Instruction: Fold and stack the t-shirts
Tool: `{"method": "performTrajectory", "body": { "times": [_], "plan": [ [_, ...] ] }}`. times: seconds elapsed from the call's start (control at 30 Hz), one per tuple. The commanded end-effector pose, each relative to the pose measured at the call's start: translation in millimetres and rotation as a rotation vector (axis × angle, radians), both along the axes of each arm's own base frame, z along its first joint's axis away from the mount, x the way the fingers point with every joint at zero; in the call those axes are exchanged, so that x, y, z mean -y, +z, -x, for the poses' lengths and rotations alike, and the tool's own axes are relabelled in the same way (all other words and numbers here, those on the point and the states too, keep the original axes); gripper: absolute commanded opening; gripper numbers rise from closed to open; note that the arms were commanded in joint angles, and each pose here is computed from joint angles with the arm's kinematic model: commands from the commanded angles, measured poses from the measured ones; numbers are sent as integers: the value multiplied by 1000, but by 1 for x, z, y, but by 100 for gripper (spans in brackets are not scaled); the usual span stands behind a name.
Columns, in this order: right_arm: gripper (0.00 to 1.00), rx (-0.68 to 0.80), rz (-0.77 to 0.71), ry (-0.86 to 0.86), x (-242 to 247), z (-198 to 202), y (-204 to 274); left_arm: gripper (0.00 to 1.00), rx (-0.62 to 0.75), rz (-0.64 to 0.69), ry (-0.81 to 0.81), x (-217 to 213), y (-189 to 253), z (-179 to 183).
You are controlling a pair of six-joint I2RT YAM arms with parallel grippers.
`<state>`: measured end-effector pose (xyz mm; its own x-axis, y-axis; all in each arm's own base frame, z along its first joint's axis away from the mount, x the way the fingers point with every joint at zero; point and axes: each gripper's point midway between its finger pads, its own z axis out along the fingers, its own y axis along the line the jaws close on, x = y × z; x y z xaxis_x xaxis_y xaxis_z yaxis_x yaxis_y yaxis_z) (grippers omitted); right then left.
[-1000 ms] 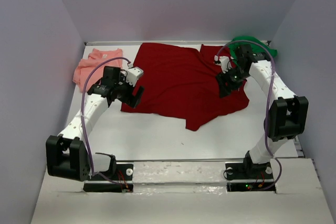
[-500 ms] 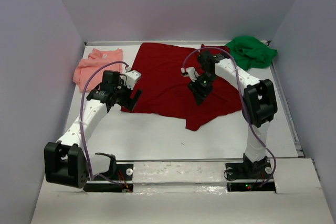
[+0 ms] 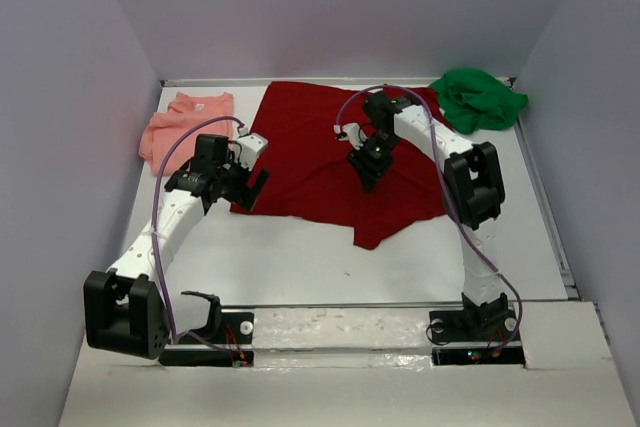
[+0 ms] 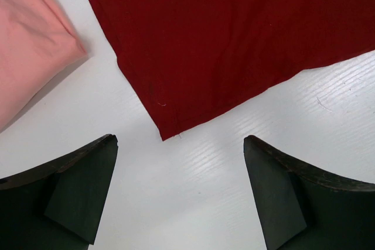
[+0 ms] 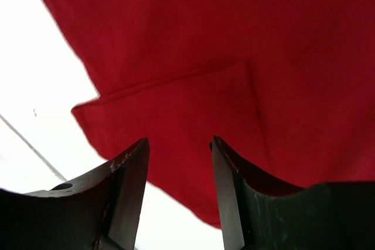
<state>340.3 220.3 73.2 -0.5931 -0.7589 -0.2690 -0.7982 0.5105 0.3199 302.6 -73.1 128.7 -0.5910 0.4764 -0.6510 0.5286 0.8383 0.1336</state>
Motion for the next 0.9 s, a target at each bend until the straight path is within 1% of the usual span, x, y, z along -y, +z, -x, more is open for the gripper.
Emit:
{"method": "performTrajectory", "body": {
  "times": [0.0, 0.3, 0.87],
  "plan": [
    [52, 31, -19, 25, -14, -16, 3, 99, 38, -1, 14, -2, 9, -3],
    [52, 43, -17, 39, -20, -32, -4, 99, 26, -12, 21, -3, 4, -3],
    [49, -12, -9, 42, -18, -22, -38, 99, 22, -15, 21, -4, 4, -3]
  ]
}}
